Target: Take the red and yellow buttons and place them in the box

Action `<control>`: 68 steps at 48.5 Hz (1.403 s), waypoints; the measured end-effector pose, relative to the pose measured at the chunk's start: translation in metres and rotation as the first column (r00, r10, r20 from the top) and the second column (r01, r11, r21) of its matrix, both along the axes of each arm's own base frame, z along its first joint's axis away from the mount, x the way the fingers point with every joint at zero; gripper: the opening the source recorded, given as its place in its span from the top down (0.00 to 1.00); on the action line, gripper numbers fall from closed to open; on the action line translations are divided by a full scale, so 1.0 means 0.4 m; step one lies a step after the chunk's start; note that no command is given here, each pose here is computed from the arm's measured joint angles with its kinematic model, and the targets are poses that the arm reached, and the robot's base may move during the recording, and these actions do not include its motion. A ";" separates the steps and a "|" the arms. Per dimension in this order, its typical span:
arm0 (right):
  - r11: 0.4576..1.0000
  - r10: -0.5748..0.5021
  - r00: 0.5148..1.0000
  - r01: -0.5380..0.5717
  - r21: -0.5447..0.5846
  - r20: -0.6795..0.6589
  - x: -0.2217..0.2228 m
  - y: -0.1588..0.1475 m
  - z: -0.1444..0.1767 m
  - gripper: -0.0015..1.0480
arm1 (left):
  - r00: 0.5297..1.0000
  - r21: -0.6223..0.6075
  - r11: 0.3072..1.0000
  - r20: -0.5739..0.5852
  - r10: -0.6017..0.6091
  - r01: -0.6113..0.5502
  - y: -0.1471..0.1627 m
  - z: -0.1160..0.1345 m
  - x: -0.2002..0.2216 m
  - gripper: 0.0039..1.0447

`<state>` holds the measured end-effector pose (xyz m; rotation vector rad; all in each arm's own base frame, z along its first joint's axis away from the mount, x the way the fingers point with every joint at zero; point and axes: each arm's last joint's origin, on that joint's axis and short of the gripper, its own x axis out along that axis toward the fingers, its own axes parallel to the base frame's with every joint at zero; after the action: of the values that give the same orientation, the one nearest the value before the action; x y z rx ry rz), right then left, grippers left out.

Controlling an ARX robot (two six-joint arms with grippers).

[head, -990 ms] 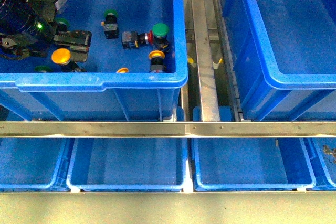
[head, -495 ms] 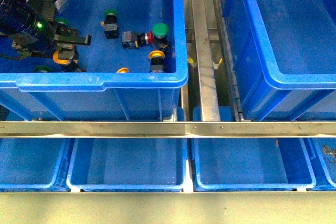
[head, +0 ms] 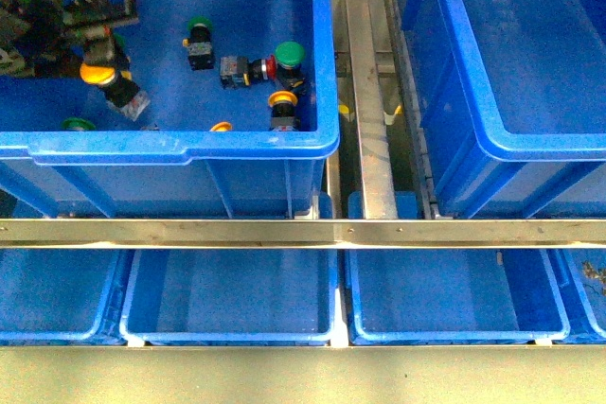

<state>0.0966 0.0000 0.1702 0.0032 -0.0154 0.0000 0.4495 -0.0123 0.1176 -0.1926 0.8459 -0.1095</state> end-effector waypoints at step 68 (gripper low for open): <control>1.000 0.000 1.000 0.000 0.000 0.000 0.000 0.000 0.000 0.06 | 0.975 -0.791 0.611 -0.144 -0.168 -0.012 -0.462 0.279 -0.278 0.66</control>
<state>0.0967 0.0000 0.1701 0.0032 -0.0151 0.0000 0.3383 -0.1969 0.2291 -1.0337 0.9692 -0.5677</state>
